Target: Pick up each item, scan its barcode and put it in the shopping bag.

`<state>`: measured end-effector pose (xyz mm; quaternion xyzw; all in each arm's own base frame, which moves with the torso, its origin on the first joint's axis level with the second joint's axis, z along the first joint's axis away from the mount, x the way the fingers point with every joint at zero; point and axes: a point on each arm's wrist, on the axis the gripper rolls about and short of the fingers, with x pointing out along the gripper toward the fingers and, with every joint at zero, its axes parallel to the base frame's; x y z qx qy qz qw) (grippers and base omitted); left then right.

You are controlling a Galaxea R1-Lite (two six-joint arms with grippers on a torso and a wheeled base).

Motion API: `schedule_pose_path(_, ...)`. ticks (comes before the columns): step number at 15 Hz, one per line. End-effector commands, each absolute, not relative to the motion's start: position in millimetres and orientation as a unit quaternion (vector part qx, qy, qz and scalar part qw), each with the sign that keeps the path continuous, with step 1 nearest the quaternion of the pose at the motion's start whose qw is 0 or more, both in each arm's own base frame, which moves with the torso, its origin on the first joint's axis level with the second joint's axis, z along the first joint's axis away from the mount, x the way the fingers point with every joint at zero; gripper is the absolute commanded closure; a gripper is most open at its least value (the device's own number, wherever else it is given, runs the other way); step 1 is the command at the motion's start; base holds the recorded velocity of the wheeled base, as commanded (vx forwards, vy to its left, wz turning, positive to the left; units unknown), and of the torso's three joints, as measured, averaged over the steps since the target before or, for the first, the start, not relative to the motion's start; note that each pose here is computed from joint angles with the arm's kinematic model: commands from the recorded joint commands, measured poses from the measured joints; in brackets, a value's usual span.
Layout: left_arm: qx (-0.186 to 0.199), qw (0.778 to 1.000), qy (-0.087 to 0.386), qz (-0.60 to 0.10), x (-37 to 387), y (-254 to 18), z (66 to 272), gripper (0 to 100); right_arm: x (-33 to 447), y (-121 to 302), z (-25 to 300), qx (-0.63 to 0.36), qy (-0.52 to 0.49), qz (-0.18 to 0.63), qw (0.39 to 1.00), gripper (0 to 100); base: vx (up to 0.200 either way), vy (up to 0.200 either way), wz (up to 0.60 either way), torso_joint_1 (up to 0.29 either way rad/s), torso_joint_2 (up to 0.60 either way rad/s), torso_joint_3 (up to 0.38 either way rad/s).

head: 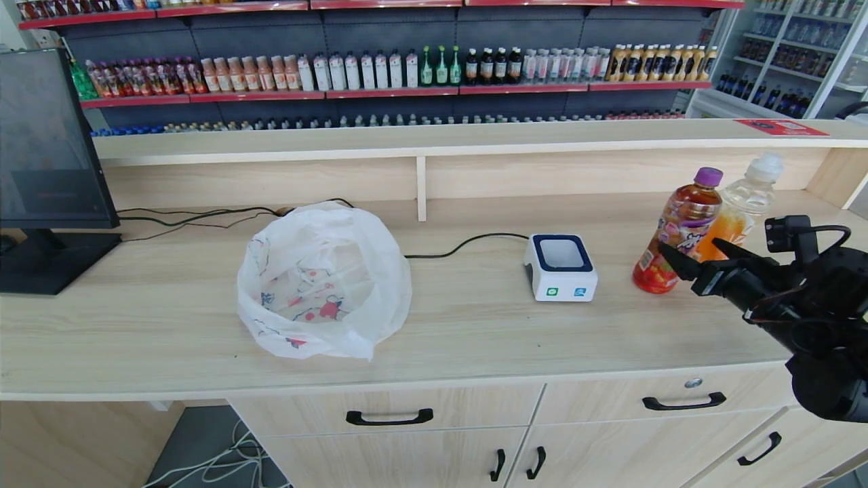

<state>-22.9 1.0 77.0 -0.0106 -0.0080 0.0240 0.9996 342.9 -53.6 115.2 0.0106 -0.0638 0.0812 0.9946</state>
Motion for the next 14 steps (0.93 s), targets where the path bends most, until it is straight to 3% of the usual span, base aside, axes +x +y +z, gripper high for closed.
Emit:
schedule_pose_path(1,-0.011,1.0,-0.008,0.024,-23,1,77,0,353,-55,104,0.013,-0.056,0.081,0.995,0,0.0,0.0,0.0,0.0,0.0,0.0)
schedule_pose_path(14,-0.011,1.0,-0.009,0.024,-23,1,77,0,398,-39,97,0.017,-0.091,0.111,0.99,0,0.0,0.0,0.0,0.0,0.0,0.0)
